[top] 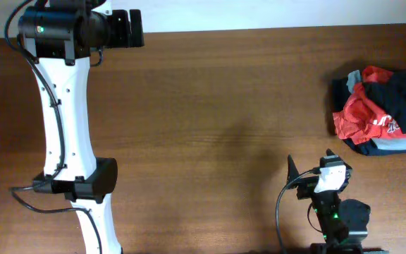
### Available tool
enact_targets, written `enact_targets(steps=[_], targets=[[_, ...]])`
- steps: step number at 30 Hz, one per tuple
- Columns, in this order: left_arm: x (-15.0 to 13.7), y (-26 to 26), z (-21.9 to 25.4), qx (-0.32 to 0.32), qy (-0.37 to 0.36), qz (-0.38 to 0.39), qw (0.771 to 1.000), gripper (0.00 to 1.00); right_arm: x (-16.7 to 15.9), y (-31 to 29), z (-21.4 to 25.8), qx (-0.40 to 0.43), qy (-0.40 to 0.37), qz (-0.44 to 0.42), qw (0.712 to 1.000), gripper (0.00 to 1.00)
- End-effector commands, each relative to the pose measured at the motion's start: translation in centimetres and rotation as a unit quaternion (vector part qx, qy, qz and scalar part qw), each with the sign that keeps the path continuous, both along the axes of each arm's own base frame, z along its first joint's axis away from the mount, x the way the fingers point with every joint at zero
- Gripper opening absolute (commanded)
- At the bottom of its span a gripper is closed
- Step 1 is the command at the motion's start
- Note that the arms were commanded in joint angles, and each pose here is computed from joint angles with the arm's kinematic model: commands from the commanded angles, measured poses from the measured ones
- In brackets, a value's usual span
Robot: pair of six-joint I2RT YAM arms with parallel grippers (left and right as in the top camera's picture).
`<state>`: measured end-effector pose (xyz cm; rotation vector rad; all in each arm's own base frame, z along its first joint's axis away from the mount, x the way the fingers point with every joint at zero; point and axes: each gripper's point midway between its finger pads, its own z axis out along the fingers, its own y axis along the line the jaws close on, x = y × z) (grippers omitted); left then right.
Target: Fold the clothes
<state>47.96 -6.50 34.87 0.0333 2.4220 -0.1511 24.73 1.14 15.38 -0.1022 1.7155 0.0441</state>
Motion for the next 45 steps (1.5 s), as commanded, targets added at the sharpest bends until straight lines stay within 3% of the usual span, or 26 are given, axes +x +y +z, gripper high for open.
enact_targets(steps=[1,35,45], targets=[[-0.1,0.1,0.5,-0.001,-0.008,-0.005,1.0,0.99,-0.1,-1.2,-0.5,0.033,-0.012,-0.04,0.999,0.99],[-0.1,0.3,0.5,0.0,-0.008,-0.003,1.0,0.99,-0.2,-1.9,0.3,0.032,-0.034,-0.055,0.997,0.99],[-2.6,3.7,3.4,0.065,-0.032,0.059,0.996,0.99,-0.2,-1.9,0.3,0.032,-0.034,-0.055,0.997,0.99]])
